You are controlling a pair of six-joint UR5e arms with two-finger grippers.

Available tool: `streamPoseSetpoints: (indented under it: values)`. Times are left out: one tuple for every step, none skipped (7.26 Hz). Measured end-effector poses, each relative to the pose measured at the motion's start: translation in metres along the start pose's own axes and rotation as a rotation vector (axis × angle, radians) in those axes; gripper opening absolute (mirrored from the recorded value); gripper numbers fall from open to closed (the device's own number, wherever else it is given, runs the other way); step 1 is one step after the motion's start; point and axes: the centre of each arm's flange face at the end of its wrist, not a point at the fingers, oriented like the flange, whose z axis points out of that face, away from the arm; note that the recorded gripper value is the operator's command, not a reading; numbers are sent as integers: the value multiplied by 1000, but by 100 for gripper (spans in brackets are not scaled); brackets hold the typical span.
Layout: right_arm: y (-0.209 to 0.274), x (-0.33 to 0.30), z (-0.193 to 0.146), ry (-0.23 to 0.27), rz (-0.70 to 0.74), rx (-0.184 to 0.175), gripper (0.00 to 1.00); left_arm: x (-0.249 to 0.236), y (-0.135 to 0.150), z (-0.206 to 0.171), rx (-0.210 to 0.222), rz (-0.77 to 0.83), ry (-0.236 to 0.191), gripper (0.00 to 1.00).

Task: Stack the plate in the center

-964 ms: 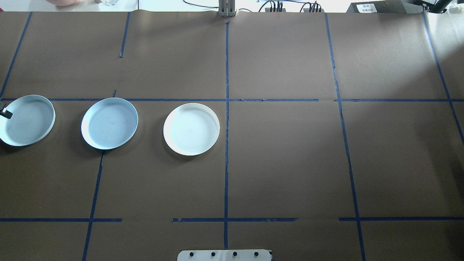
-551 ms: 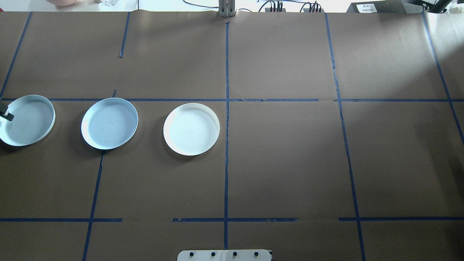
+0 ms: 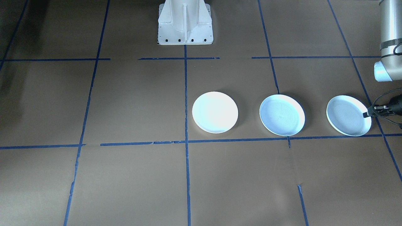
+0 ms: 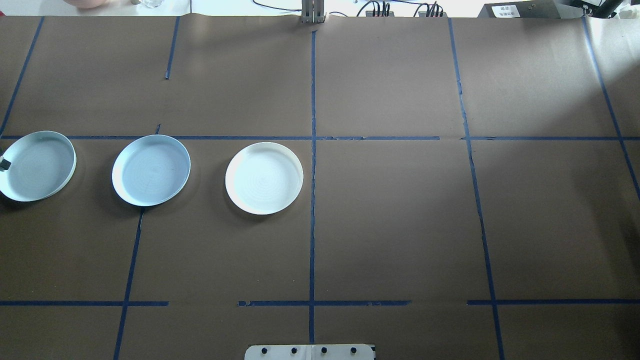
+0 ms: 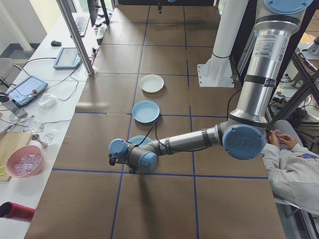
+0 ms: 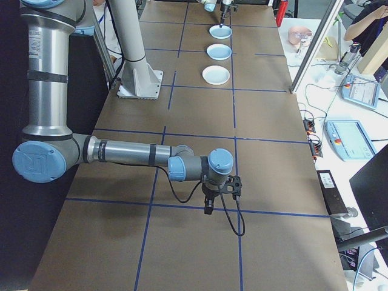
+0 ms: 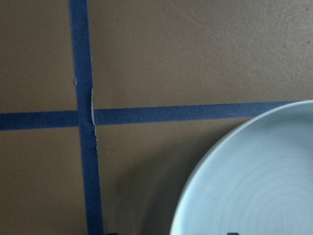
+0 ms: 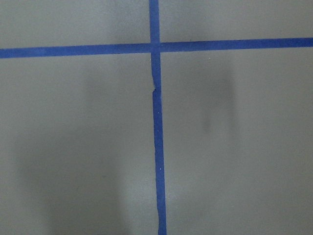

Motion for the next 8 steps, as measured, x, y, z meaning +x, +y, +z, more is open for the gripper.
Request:
streamPoseSetpoints:
  values:
    - [0,0,0,0,0,0,100,2,0,-3,4,4,4,0]
    - [0,0,0,0,0,0,100,7,1,-8,12,16,16,0]
    - [0,0,0,0,0,0,100,15,5,-15,20,34,39,0]
    - [0,0,0,0,0,0,100,27,11,-25,31,59,67,0]
    - [0,0,0,0,0,0,100,42,16,-36,45,91,92,0]
    - [0,0,0,0,0,0,100,57,19,-45,55,121,121,0]
    - [0,0,0,0,0,0,100,72,19,-52,64,153,150,0]
    - [0,0,0,0,0,0,100,89,14,-59,74,185,168,0]
